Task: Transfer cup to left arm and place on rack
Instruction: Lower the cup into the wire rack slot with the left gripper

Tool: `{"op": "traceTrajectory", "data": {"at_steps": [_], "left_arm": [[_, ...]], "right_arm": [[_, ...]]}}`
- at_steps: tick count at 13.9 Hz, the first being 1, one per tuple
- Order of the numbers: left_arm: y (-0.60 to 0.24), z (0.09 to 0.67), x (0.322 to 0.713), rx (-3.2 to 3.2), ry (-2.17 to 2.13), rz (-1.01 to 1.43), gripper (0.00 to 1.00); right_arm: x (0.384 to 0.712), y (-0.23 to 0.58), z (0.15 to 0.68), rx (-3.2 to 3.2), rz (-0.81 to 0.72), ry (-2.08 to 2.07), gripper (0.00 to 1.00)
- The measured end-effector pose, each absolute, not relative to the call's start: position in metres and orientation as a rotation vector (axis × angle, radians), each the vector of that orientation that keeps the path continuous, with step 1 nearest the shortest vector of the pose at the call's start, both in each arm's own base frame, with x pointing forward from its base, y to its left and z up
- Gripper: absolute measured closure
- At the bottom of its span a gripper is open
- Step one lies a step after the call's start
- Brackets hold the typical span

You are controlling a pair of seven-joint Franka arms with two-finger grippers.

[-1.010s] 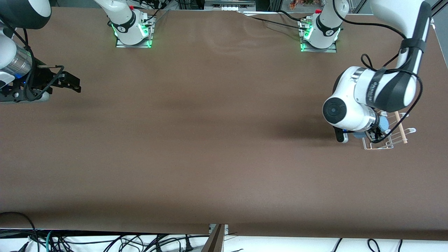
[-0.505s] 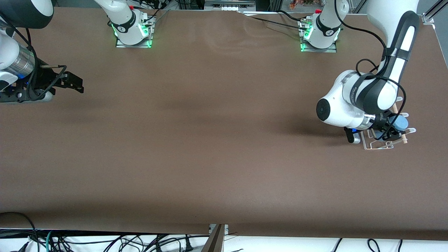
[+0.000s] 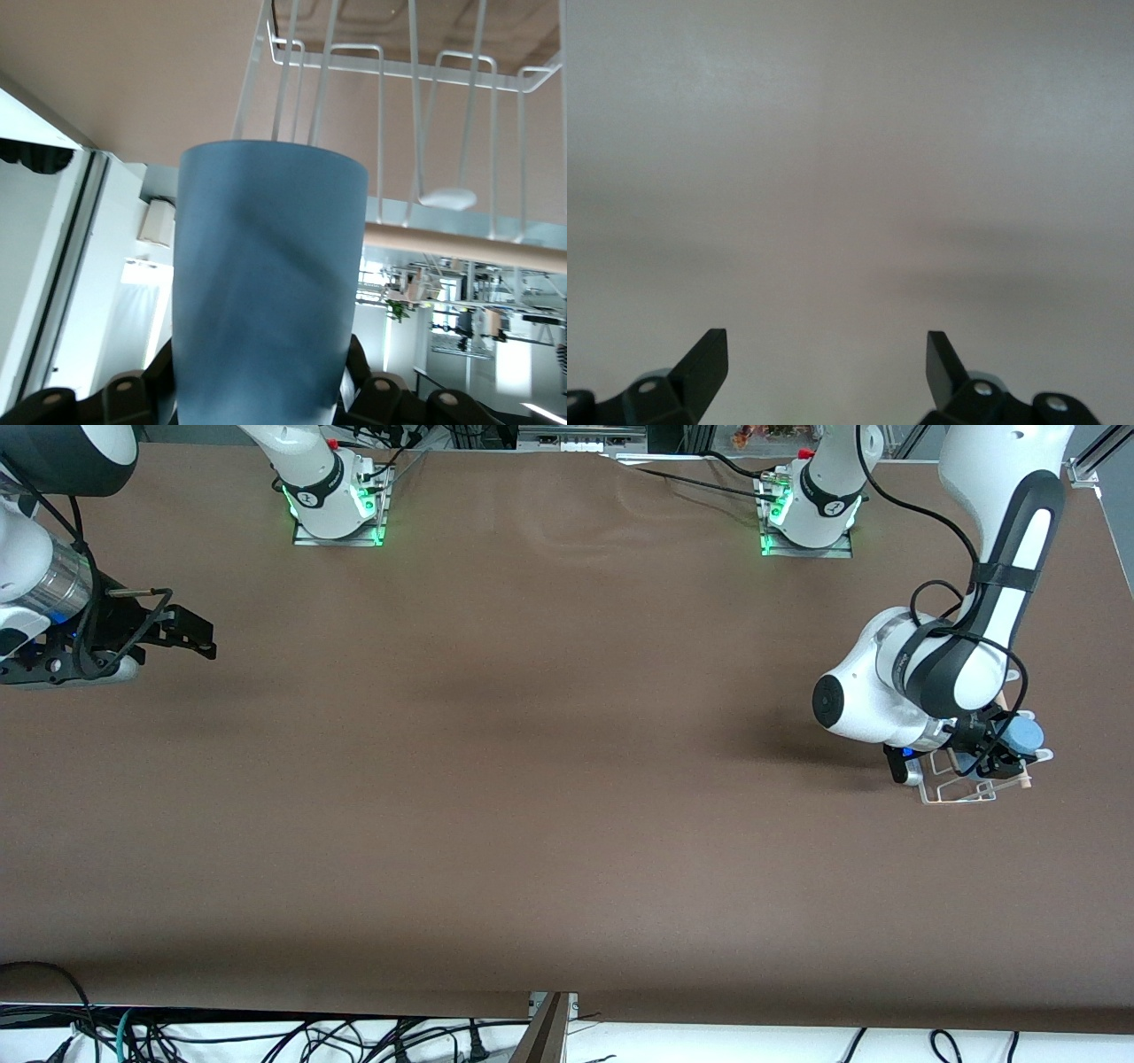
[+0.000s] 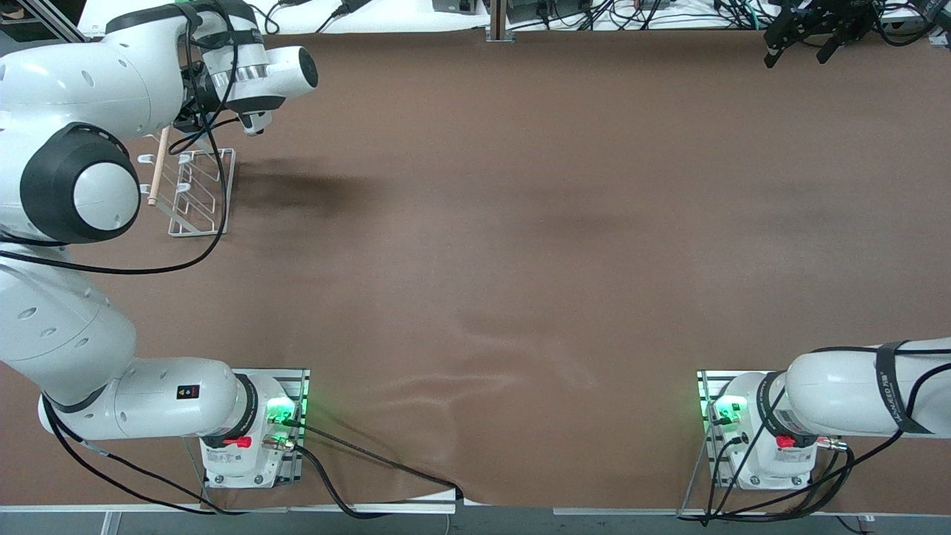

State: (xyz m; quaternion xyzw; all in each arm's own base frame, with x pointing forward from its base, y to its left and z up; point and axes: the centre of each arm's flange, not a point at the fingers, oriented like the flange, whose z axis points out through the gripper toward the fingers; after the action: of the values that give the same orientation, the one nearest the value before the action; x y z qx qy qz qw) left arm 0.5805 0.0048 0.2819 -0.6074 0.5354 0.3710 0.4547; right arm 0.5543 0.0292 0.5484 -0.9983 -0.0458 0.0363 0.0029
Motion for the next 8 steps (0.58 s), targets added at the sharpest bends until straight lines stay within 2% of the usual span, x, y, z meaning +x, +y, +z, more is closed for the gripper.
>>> {"op": "traceTrajectory", "data": {"at_steps": [8], "left_arm": [[0.02,0.26,0.574,-1.5,1.381,0.903,0.28]], "right_arm": [[0.554,0.035,0.557,-3.128,0.109,-0.176,0.01]]}}
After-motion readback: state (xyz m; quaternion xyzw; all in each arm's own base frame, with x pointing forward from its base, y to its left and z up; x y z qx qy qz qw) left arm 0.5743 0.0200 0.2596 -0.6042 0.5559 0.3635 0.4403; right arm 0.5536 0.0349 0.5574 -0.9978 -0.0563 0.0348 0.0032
